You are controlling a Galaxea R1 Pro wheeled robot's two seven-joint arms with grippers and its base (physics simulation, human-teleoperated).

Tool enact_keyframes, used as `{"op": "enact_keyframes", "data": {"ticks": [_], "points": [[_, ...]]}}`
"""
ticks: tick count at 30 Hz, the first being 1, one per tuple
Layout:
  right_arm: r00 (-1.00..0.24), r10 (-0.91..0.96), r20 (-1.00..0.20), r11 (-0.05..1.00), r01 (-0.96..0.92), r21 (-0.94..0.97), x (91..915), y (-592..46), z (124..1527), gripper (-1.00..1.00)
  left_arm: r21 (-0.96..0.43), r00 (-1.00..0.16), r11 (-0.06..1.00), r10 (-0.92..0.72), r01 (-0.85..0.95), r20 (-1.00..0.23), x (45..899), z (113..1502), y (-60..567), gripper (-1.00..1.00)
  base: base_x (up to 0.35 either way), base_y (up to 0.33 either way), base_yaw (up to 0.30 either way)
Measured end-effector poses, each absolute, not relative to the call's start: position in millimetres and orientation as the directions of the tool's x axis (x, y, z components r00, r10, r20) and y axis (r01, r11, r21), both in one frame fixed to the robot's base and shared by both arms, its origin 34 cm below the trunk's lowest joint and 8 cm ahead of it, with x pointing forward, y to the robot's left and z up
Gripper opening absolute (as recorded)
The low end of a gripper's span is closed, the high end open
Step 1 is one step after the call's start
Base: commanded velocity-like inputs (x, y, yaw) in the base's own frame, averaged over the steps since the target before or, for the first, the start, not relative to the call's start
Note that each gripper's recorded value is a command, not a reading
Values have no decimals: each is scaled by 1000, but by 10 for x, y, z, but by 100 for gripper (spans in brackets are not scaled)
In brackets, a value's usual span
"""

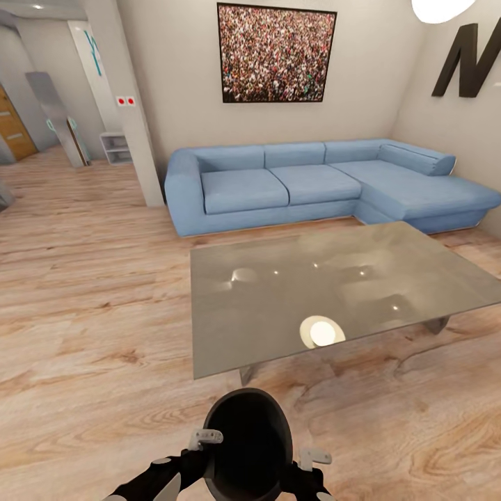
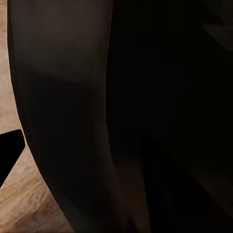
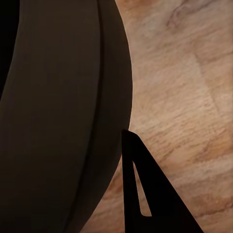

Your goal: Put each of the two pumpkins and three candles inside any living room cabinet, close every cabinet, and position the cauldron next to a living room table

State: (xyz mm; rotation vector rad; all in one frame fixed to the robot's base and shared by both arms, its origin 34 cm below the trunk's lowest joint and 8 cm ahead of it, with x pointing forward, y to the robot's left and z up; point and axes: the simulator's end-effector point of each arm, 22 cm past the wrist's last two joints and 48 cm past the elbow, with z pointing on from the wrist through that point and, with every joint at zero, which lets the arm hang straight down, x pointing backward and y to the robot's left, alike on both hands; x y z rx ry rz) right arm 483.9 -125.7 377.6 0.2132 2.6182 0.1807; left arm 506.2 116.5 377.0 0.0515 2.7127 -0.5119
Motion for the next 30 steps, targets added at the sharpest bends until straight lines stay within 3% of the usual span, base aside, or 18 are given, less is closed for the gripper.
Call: {"op": "enact_keyframes", "data": {"ticks": [30], "points": [[-861, 184, -474, 979, 117, 167, 4735, -1256, 3161, -100, -344, -927, 933, -33, 105, -372, 4958, 3154, 1165, -100, 0, 0, 0]]}}
